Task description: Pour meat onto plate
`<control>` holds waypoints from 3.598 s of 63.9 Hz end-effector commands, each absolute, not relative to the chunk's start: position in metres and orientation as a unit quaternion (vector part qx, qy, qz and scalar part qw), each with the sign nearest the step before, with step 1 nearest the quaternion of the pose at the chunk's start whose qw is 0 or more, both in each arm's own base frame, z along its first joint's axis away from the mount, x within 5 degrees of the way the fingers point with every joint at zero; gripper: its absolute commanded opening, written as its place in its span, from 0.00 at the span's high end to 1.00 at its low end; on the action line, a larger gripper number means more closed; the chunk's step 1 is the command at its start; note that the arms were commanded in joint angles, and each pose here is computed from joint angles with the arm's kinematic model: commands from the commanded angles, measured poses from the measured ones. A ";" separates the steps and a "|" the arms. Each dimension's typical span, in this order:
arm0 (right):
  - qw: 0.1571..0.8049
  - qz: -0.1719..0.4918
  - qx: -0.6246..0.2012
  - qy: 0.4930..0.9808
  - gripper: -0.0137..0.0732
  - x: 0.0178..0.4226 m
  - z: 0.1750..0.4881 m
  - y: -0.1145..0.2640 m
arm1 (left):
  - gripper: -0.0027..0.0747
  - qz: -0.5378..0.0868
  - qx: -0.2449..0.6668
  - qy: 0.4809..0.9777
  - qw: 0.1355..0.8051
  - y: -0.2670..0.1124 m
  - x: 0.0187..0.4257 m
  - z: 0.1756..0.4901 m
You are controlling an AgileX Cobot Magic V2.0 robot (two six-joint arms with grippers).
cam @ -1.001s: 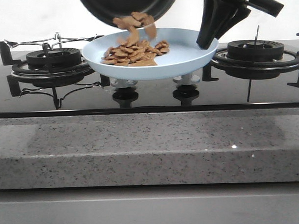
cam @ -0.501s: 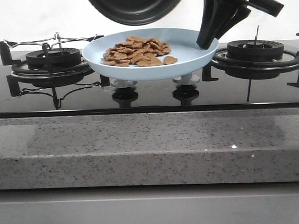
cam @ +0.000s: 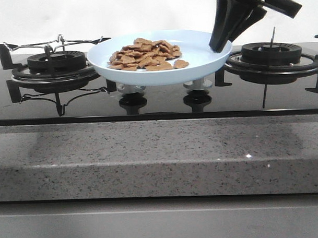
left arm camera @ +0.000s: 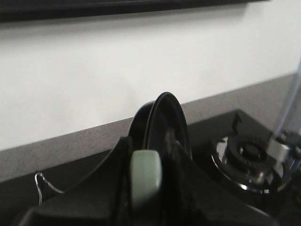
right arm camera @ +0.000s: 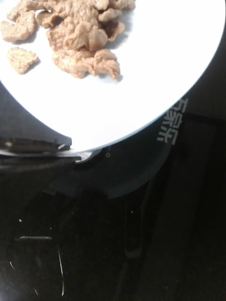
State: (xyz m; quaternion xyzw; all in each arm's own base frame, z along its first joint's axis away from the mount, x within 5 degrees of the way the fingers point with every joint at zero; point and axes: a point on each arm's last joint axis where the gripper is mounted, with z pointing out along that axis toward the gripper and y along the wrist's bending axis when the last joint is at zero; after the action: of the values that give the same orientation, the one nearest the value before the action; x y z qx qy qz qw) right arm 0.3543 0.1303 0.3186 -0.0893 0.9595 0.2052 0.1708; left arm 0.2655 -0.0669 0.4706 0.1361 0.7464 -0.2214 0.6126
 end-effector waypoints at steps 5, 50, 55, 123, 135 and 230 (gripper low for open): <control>0.218 0.230 -0.089 0.944 0.91 0.346 0.348 0.130 | 0.99 -0.343 -0.011 0.720 0.602 -0.015 0.286 0.477; 0.219 0.230 -0.089 0.944 0.91 0.346 0.348 0.130 | 0.99 -0.553 -0.246 0.688 0.401 0.081 0.382 0.336; 0.219 0.230 -0.089 0.944 0.91 0.346 0.348 0.130 | 0.99 -0.553 -0.251 0.690 0.395 0.082 0.385 0.329; 0.218 0.230 -0.089 0.944 0.91 0.346 0.348 0.130 | 0.29 -0.565 -0.206 0.718 0.351 0.072 0.389 0.307; 0.218 0.230 -0.089 0.944 0.91 0.346 0.348 0.130 | 0.29 -0.548 -0.179 0.756 0.311 0.067 0.383 0.300; 0.218 0.230 -0.089 0.944 0.91 0.346 0.348 0.130 | 0.99 -0.130 0.113 0.806 0.566 -0.055 0.194 0.418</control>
State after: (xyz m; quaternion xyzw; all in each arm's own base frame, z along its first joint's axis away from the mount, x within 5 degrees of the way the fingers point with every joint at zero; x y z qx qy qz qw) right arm 0.3543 0.1303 0.3186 -0.0893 0.9595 0.2052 0.1708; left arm 0.2128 -0.0564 0.4046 0.1269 0.8466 -0.1459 0.4959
